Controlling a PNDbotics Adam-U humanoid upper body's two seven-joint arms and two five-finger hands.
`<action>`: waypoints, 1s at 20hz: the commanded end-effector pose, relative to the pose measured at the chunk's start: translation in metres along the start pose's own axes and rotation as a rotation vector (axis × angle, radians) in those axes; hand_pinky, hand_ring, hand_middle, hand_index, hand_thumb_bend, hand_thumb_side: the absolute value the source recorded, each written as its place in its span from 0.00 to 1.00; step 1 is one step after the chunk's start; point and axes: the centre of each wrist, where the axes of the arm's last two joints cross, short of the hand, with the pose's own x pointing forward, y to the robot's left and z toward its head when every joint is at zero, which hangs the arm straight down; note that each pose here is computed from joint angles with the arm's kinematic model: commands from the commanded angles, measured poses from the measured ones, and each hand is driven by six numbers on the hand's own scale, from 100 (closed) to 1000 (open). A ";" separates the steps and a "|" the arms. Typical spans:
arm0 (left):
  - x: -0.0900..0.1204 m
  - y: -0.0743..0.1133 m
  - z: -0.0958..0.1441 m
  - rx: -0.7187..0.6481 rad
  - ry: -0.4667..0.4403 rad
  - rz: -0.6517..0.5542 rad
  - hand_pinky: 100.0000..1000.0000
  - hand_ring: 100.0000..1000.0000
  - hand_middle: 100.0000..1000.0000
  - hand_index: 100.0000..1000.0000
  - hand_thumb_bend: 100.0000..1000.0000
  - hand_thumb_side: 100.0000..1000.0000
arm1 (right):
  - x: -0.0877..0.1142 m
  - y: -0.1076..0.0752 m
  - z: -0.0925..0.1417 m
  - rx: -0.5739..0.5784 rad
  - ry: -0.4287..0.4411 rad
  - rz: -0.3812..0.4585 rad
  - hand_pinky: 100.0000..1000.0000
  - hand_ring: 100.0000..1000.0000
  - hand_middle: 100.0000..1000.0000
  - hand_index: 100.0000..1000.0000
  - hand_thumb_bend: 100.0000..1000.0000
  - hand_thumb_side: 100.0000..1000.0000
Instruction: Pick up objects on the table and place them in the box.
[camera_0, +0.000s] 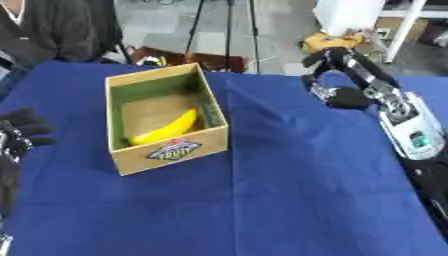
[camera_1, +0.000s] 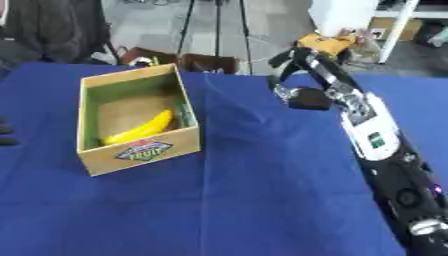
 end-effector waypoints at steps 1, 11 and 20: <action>0.006 0.011 -0.004 0.006 -0.017 -0.039 0.60 0.63 0.61 0.76 0.45 0.84 | 0.000 -0.029 0.017 -0.065 0.022 0.024 0.71 0.54 0.65 0.75 0.11 0.42; 0.006 0.011 -0.004 0.011 -0.019 -0.041 0.60 0.63 0.61 0.76 0.45 0.84 | -0.017 -0.021 0.043 -0.112 0.103 -0.015 0.71 0.54 0.65 0.74 0.11 0.41; 0.006 0.011 -0.004 0.011 -0.019 -0.041 0.60 0.63 0.61 0.76 0.45 0.84 | -0.017 -0.018 0.042 -0.118 0.102 -0.023 0.71 0.53 0.65 0.74 0.11 0.41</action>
